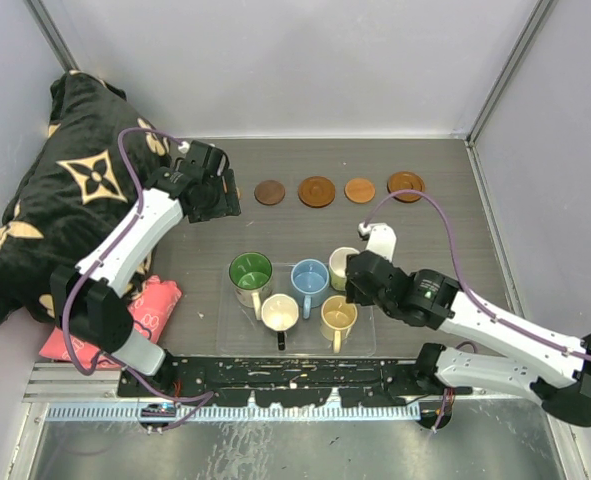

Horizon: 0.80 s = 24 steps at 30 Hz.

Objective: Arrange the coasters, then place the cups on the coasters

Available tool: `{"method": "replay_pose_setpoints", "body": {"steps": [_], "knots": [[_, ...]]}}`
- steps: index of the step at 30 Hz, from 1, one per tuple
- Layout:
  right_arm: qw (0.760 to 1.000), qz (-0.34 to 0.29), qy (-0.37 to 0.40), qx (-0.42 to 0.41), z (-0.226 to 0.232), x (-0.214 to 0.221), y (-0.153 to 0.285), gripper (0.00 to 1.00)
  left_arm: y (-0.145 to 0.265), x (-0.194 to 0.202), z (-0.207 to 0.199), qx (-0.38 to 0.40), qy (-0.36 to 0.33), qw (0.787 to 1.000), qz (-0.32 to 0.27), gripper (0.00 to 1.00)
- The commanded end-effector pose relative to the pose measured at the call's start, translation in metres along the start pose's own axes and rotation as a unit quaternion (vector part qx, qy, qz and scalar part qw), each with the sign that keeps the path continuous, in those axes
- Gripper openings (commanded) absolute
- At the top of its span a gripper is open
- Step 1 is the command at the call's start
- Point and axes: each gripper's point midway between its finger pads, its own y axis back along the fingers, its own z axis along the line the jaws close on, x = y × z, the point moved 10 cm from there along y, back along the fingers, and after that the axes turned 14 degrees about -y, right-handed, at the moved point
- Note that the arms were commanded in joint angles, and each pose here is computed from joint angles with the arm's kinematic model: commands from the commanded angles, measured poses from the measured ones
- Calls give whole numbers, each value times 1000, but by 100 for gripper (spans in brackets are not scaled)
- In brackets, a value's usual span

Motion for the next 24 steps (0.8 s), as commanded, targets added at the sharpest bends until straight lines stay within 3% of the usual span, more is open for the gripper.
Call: {"method": "replay_pose_setpoints", "body": {"steps": [1, 24], "knots": [[999, -36, 12, 16, 2, -6, -8, 51, 13, -6, -1, 11, 3, 999, -31, 70], [1000, -4, 14, 20, -16, 3, -48, 49, 15, -9, -1, 8, -5, 1000, -29, 70]]}}
